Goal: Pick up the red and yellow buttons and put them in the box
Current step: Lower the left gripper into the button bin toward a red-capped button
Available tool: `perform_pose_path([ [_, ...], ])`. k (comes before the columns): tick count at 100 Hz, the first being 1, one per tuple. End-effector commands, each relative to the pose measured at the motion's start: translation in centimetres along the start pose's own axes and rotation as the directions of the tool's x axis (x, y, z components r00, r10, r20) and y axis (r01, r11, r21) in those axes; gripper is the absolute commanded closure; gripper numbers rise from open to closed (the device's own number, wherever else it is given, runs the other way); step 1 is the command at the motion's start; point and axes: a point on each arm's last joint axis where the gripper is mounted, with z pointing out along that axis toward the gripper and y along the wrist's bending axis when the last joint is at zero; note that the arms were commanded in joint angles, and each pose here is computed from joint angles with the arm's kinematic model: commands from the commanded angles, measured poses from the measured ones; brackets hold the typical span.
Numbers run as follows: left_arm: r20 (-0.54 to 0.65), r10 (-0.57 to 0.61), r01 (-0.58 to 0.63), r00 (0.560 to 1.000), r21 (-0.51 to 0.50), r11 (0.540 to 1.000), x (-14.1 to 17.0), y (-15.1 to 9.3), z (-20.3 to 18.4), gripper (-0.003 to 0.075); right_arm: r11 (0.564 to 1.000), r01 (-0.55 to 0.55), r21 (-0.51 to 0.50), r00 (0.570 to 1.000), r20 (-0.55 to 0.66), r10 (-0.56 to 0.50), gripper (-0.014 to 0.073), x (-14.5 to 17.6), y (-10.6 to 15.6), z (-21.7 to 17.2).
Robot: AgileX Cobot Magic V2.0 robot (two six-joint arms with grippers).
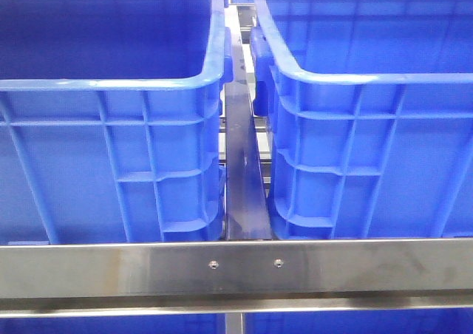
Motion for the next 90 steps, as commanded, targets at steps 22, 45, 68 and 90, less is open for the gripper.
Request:
perform_pose_path([
  [22,0.055,-0.011,0.011,0.998,0.003,1.0,0.9,-0.1,-0.1,0.074,1.0,0.004,-0.001,0.993,0.118,-0.003,0.0664,-1.4,0.0,-0.3],
  [45,0.125,-0.044,0.043,0.991,0.005,0.999,-1.6,0.0,-0.4,0.074,1.0,0.004,-0.001,0.993,0.118,-0.003,0.0664,-1.4,0.0,-0.3],
  [68,0.125,-0.044,0.043,0.991,0.005,0.999,-6.6,0.2,-1.4,0.0741,1.0,0.004,-0.001,0.993,0.118,-0.003,0.0664,-1.4,0.0,-0.3],
  [90,0.007,-0.043,0.043,0.999,0.003,0.999,-10.4,0.3,-0.8,0.074,1.0,0.004,-0.001,0.993,0.118,-0.003,0.0664,-1.4,0.0,-0.3],
])
